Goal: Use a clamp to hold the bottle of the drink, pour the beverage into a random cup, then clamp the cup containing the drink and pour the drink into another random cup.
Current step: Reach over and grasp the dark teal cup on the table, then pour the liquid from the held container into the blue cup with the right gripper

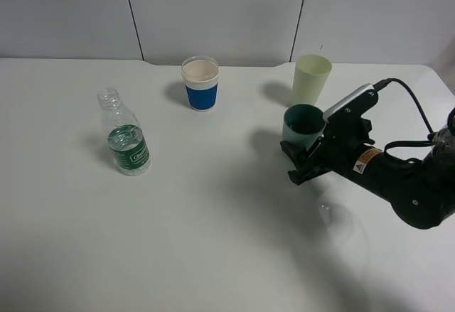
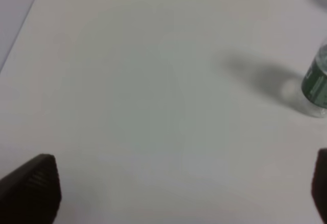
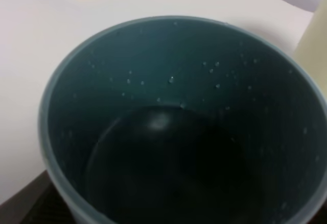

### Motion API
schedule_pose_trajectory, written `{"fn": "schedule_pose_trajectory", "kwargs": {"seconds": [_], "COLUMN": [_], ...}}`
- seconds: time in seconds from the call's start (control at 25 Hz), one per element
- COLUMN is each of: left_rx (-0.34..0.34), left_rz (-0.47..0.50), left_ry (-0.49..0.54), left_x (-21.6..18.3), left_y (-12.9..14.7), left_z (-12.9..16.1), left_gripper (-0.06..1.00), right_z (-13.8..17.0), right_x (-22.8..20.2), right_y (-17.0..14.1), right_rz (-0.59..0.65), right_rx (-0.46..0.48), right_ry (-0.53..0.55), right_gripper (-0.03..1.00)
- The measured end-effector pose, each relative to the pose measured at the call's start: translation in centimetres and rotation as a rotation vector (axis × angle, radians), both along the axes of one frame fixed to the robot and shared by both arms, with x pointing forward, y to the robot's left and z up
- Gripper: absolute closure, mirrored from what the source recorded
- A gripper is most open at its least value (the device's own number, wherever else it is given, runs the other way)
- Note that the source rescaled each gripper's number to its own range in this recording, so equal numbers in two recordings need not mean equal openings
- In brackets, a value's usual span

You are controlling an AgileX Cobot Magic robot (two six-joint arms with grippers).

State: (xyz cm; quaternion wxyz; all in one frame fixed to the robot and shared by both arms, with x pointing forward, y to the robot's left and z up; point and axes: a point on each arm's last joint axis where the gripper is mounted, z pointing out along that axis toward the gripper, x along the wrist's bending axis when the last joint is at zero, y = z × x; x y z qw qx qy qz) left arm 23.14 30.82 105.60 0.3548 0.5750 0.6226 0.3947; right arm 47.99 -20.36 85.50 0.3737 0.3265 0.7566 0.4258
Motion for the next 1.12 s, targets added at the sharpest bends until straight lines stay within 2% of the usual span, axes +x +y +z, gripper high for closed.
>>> {"fn": "schedule_pose_trajectory", "kwargs": {"seconds": [0.32, 0.36, 0.52, 0.56, 0.72, 0.76, 1.0, 1.12], "left_rx": [0.0, 0.0, 0.0, 0.0, 0.0, 0.0, 0.0, 0.0], "left_rz": [0.0, 0.0, 0.0, 0.0, 0.0, 0.0, 0.0, 0.0], "left_ry": [0.0, 0.0, 0.0, 0.0, 0.0, 0.0, 0.0, 0.0], "left_x": [0.0, 0.0, 0.0, 0.0, 0.0, 0.0, 0.0, 0.0], "left_y": [0.0, 0.0, 0.0, 0.0, 0.0, 0.0, 0.0, 0.0], "left_z": [0.0, 0.0, 0.0, 0.0, 0.0, 0.0, 0.0, 0.0], "left_gripper": [-0.06, -0.06, -0.06, -0.06, -0.06, -0.06, -0.06, -0.06], "right_z": [1.0, 2.1, 3.5, 5.8, 7.2, 8.3, 9.5, 10.0], "right_x": [0.2, 0.2, 0.1, -0.2, -0.5, -0.8, -1.2, -0.3], "right_y": [-0.3, -0.5, -0.8, -1.2, -1.6, -2.1, -2.6, -2.6], "right_rz": [-0.062, -0.096, -0.133, -0.177, -0.217, -0.265, -0.326, -0.345], "right_rx": [0.058, 0.073, 0.09, 0.124, 0.147, 0.176, 0.224, 0.22], "right_ry": [0.025, 0.034, 0.041, 0.029, 0.029, 0.037, 0.043, 0.12], "right_gripper": [0.96, 0.96, 0.96, 0.96, 0.96, 0.96, 0.96, 0.96]}}
